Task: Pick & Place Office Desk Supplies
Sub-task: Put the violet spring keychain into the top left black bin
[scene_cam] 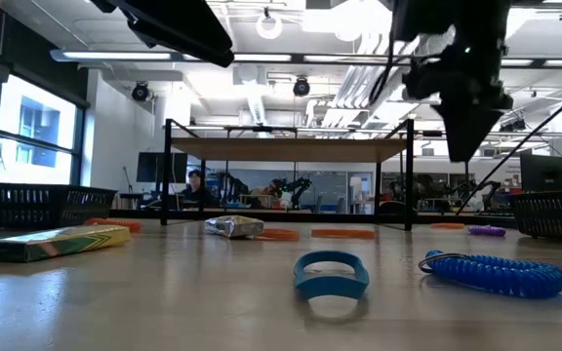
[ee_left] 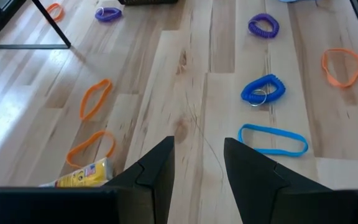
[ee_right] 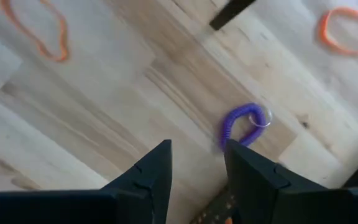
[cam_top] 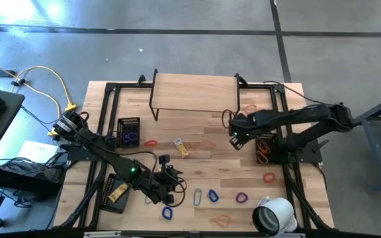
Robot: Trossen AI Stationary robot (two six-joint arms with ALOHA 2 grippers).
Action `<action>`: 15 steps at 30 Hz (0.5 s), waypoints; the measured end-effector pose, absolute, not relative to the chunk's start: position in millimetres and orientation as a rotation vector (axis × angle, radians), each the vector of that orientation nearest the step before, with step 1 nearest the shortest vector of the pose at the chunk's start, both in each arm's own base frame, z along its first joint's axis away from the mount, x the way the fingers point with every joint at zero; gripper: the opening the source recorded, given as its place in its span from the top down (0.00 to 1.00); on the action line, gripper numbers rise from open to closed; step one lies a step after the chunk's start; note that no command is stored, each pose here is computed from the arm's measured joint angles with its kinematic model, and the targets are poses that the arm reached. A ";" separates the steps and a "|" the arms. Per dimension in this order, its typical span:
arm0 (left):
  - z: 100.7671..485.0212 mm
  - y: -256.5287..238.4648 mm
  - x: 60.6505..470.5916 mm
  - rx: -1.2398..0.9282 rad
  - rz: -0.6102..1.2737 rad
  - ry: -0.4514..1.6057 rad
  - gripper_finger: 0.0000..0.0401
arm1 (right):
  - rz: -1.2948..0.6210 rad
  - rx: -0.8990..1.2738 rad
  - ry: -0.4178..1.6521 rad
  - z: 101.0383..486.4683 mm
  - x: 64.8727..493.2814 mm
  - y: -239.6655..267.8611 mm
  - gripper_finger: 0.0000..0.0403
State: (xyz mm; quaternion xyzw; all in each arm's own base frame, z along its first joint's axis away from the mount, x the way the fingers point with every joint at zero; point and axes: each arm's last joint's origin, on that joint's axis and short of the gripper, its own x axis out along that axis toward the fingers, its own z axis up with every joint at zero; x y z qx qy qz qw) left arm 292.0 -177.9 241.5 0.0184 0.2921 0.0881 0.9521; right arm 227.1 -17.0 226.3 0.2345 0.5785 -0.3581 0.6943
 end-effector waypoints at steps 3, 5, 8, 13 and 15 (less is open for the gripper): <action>240.4 -177.3 291.1 0.048 0.182 0.607 0.67 | -0.839 0.521 1.353 215.2 231.2 -23.8 0.66; 240.5 -177.4 291.1 0.047 0.181 0.606 0.67 | -0.848 0.528 1.391 207.5 234.8 -27.3 0.66; 240.5 -177.4 291.1 0.047 0.181 0.606 0.67 | -0.850 0.522 1.445 197.6 238.8 -30.1 0.66; 240.5 -177.7 290.9 0.045 0.180 0.606 0.67 | -0.873 0.491 1.514 180.5 243.4 -31.7 0.66; 240.4 -178.4 290.7 0.032 0.172 0.609 0.67 | -0.876 0.479 1.539 174.5 242.3 -31.6 0.66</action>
